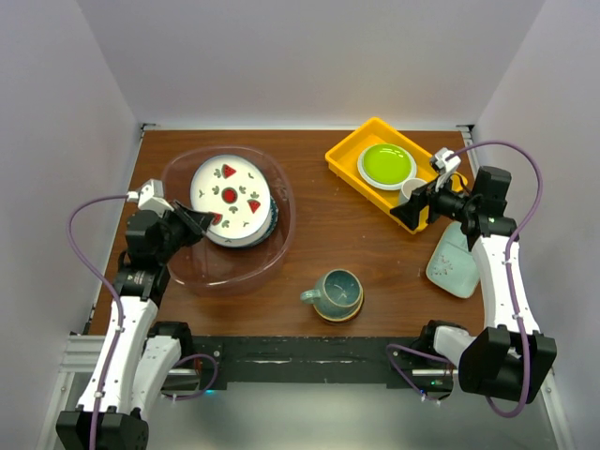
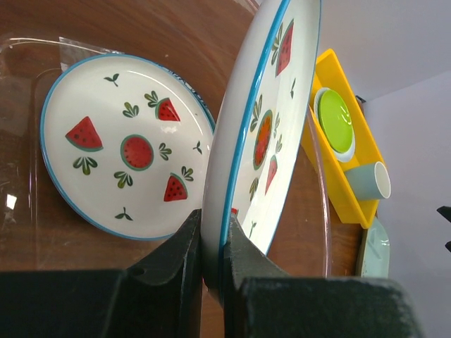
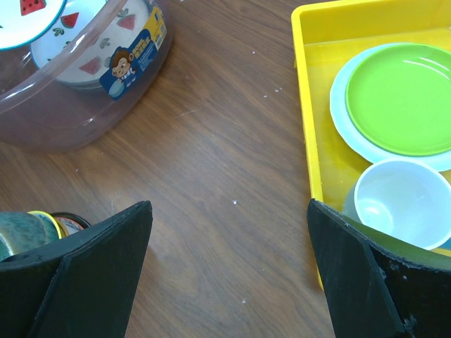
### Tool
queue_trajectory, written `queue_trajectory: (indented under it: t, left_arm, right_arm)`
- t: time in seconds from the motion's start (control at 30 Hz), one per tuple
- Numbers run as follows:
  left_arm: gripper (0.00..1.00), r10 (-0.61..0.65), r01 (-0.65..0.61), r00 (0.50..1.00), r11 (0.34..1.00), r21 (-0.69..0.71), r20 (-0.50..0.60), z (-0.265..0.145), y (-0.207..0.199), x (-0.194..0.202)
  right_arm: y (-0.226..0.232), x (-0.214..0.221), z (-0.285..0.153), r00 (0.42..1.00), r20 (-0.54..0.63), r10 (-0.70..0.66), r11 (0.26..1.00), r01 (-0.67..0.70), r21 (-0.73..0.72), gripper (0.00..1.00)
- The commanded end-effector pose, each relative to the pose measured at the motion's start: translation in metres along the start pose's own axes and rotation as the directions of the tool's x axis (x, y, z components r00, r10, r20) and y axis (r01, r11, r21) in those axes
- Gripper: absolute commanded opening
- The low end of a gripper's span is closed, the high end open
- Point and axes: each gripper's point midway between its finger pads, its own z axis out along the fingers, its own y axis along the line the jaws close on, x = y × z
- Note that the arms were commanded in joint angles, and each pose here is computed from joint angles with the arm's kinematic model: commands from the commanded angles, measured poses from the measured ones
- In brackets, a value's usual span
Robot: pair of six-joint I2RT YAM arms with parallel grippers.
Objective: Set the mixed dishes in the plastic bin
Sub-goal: Place the plate in the plastic bin.
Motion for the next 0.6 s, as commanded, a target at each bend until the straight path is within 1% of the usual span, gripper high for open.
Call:
queue_trajectory:
  t: [0.0,0.57]
  left_arm:
    - [0.0,-0.012,-0.011,0.99,0.986,0.165,0.139,-0.005,-0.042,-0.038]
    - [0.0,-0.035,0.022,0.995,0.99,0.143,0.093,0.006,-0.032,-0.028]
  right_arm:
    - [-0.001,-0.002,0.0,1.0,0.004,-0.014,1.0,0.014,-0.003,0.95]
    - [-0.001,-0.001,0.0,1.0,0.0,-0.012,1.0,0.012,-0.003,0.96]
